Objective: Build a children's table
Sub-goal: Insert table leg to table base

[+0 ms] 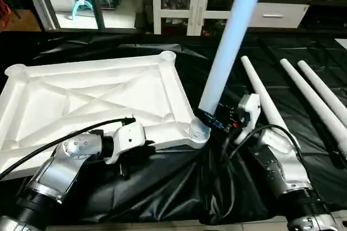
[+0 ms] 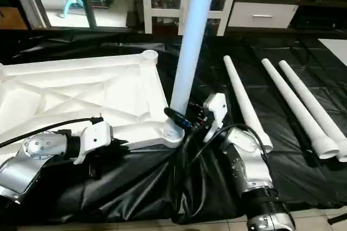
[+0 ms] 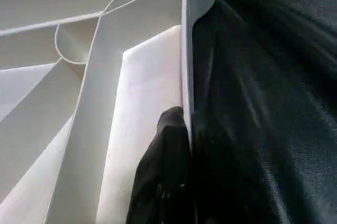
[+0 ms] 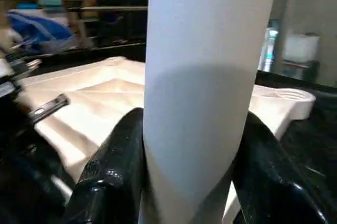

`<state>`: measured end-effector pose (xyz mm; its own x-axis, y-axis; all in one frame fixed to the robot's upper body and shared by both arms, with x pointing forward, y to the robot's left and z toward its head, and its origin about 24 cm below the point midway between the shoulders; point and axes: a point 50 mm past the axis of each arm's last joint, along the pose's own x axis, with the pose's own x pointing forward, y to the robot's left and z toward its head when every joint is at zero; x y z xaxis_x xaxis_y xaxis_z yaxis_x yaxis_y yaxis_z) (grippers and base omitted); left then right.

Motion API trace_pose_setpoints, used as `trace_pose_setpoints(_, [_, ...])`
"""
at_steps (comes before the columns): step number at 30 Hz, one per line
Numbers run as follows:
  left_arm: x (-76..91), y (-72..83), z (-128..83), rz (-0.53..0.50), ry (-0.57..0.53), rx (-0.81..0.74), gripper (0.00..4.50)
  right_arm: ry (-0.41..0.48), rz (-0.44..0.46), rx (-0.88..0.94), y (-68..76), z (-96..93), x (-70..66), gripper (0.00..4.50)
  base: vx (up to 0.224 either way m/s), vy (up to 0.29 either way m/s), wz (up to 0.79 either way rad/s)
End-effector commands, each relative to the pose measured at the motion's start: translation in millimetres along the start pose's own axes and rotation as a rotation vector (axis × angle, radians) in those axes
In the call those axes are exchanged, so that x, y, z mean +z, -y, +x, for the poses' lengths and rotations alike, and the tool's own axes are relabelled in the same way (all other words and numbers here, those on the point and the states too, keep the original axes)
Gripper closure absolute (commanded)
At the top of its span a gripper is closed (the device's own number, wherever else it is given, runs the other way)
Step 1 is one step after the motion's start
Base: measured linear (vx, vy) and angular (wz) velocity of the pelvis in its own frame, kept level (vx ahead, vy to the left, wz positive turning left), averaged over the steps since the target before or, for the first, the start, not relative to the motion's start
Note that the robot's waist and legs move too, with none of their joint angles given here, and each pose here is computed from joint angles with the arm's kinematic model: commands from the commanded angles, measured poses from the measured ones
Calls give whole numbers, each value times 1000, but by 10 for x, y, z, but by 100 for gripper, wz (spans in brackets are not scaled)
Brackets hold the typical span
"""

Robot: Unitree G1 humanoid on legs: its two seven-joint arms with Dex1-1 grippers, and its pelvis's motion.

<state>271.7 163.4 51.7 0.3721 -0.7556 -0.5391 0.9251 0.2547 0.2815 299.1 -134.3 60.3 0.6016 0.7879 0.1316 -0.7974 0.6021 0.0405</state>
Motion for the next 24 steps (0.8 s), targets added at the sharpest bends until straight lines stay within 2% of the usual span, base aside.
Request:
trace_pose_setpoints(1, [-3,88,151,-31,-4,-15,440,-240,61,-138,10,-205,-451,266,0,0,0])
trace_pose_setpoints(8, [141,58,314,-35,34,66,440,-228,4,-198,-60,-119,-488,266,0,0,0])
trace_pose_setpoints(13, [155,46,324,-32,30,69,440,-224,0,-217,-55,-112,-484,266,0,0,0])
trace_pose_setpoints(17, [131,12,309,-24,2,89,440,-226,-29,-249,6,-141,-468,266,0,0,0])
trace_pose_setpoints(24, [146,26,304,-32,4,92,440,-219,4,-312,42,-157,-486,266,0,0,0])
